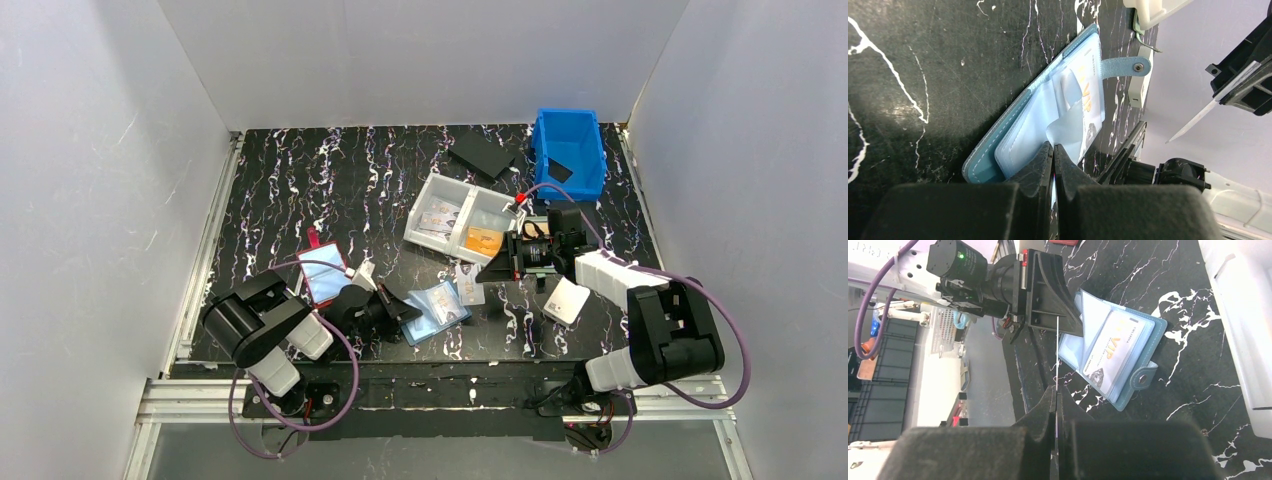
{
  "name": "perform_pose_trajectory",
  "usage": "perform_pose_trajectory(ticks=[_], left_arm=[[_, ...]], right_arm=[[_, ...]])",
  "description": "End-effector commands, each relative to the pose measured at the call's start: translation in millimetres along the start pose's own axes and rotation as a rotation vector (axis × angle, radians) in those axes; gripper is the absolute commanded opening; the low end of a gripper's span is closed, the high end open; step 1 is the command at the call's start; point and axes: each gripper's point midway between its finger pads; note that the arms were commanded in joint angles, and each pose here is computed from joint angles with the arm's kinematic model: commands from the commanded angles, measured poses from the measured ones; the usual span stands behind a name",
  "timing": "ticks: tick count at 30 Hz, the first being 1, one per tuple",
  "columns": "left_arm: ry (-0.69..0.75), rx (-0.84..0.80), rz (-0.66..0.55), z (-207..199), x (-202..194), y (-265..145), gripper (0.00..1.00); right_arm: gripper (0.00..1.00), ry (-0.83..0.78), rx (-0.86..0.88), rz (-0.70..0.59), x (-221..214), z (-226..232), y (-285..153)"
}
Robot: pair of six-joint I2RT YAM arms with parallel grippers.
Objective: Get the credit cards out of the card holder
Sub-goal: Place the credit card in the storage box.
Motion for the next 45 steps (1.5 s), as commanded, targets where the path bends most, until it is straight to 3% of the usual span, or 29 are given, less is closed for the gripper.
perform_pose_trajectory(ticks=[1, 7, 16, 24, 29, 33, 35, 36, 40, 45], left_arm=[[-0.047, 0.178, 0.015, 44.5, -11.9, -6.9, 0.0], [-0.077, 0.223, 0.006, 47.3, -10.0, -17.5, 0.0], [-0.046, 0.245, -0.004, 32.3, 2.9, -35.1, 0.3], [0.02, 0.27, -0.064, 25.2, 19.6, -56.7, 0.35], [0.063, 0.254, -0.139, 16.4, 34.8, -75.8, 0.48], [0.069, 0.264, -0.182, 15.8, 41.0, -92.1, 0.68], [0.057, 0.211, -0.221, 7.1, 45.9, -96.3, 0.93], [0.055, 0.147, -0.244, -2.6, 48.3, -96.1, 0.98], [0.105, -0.106, -0.293, -48.2, 55.1, -100.7, 0.98], [0.281, -0.235, -0.177, -94.7, 49.8, -105.0, 0.98]], right_arm=[[0.01, -0.087, 0.012, -0.016, 8.4, 10.4, -3.1], [0.01, -0.106, 0.02, -0.015, 7.9, 13.0, -4.0], [0.01, -0.145, 0.035, -0.018, 8.2, 20.6, -6.3], [0.01, -0.18, 0.046, -0.027, 8.3, 27.7, -9.8], [0.01, -0.194, 0.053, -0.035, 8.8, 31.0, -13.0], [0.01, -0.203, 0.063, -0.044, 10.3, 34.0, -16.5], [0.01, -0.207, 0.079, -0.043, 9.8, 36.6, -18.1], [0.01, -0.214, 0.083, -0.047, 10.9, 37.7, -19.2], [0.01, -0.213, 0.096, -0.055, 11.6, 41.5, -22.3], [0.01, -0.206, 0.111, -0.067, 13.3, 47.8, -24.1]])
Point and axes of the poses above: each gripper's point midway between its finger pads, its own y axis out along the fingers, its own z axis along the line the jaws close on, x = y × z, and after that the axes turned 13 degrees about y, right-handed
